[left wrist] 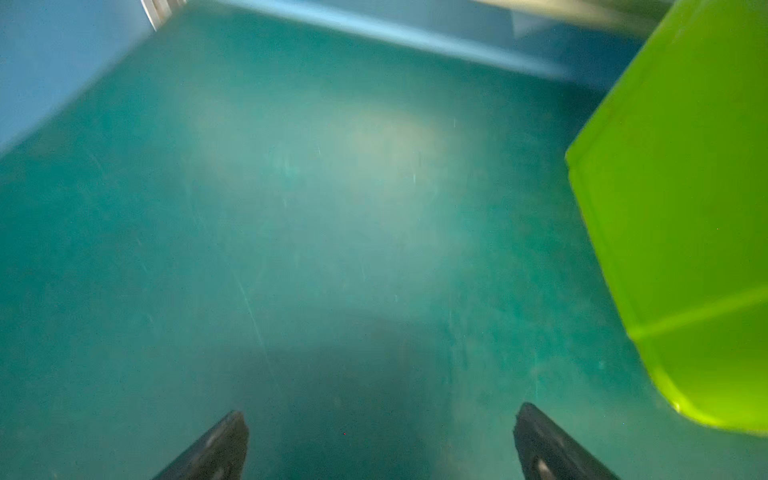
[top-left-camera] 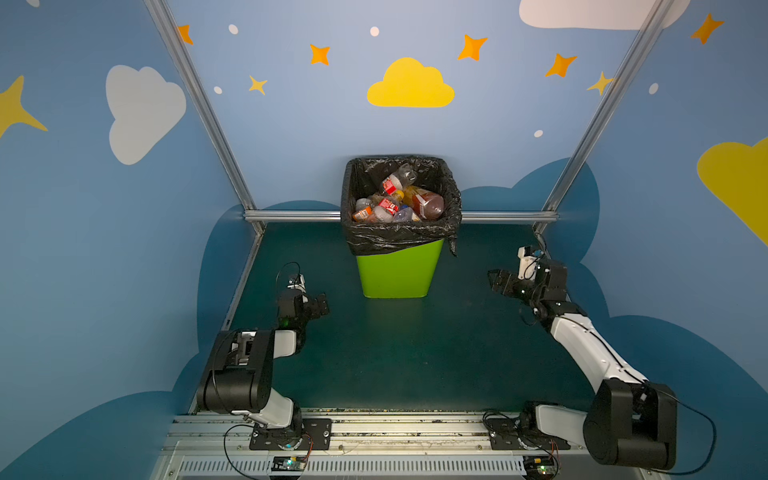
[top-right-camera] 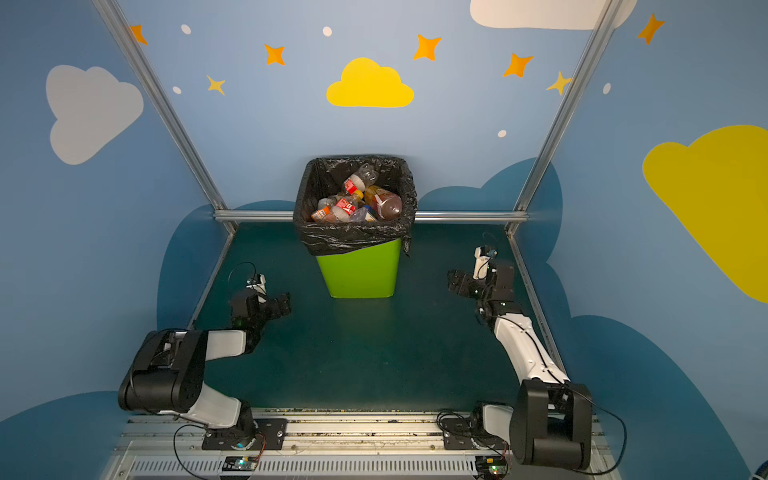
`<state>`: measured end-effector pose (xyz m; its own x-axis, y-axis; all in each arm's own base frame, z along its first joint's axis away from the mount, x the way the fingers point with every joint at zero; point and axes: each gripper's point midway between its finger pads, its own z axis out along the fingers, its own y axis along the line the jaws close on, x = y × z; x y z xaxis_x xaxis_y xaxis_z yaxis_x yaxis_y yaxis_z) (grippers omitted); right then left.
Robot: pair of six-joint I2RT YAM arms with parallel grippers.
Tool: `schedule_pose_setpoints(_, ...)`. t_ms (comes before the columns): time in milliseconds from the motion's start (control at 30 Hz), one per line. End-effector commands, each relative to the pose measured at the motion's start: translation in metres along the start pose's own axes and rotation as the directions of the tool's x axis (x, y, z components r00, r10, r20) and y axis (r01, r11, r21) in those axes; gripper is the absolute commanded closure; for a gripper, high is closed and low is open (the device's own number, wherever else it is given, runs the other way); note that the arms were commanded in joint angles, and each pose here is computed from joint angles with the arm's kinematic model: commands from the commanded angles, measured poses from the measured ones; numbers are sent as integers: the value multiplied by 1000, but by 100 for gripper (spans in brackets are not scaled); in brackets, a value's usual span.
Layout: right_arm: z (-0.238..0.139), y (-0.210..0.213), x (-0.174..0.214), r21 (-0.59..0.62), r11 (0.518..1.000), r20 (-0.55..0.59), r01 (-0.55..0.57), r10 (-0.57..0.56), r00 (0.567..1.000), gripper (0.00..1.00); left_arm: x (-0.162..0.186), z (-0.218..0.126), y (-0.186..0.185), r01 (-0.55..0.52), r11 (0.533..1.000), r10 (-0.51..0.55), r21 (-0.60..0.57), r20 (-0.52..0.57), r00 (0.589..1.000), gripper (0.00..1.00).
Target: Throw the plastic bottles in the bin
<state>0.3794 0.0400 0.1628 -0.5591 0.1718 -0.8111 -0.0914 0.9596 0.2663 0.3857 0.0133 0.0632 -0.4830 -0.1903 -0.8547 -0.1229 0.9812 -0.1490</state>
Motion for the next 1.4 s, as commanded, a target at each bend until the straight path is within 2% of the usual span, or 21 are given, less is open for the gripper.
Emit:
schedule_pose_setpoints(0,1,-19,-8,105,991,105,87,-98,990,6,-18,-1,0,-24,1000,25,-7,56,998,0)
schedule_pose_setpoints(100,11,-25,9,116,989,87,94,-104,991,6,-19,-1,0,-25,1000,25,-9,58,998,0)
schedule_pose_setpoints(167,15,-27,13,123,986,126,110,-126,984,6,-18,-1,0,-26,1000,26,-7,54,998,0)
schedule_pose_setpoints(233,16,-27,14,143,974,118,174,-191,974,6,-18,-1,0,-26,1000,26,-9,53,998,0)
schedule_pose_setpoints(300,17,-28,14,150,969,158,195,-218,963,6,-19,-1,0,-26,1000,27,-8,55,998,0)
schedule_pose_setpoints(367,20,-33,21,164,968,142,189,-212,967,6,-19,-1,0,-26,1000,27,-7,55,998,0)
schedule_pose_setpoints(567,24,-31,33,144,966,201,214,-240,950,6,-18,-1,0,-27,1000,27,-8,54,998,0)
schedule_pose_setpoints(700,43,-38,50,144,967,174,208,-232,957,6,-18,-1,0,-26,1000,26,-9,52,998,0)
schedule_pose_setpoints(767,46,-41,44,161,968,205,192,-224,953,5,-18,0,0,-23,1000,23,-7,49,999,0)
schedule_pose_setpoints(833,47,-40,47,153,967,135,203,-224,965,4,-18,0,0,-23,1000,24,-5,49,999,0)
schedule_pose_setpoints(900,47,-40,46,157,968,166,196,-222,961,4,-18,0,1,-20,1000,20,-5,46,999,0)
schedule_pose_setpoints(1133,51,-44,46,154,971,133,183,-204,970,4,-16,8,1,-19,1000,19,-6,11,1000,0)
schedule_pose_setpoints(1367,48,-41,47,159,966,138,202,-224,965,4,-19,0,-1,-29,1000,29,-4,47,998,0)
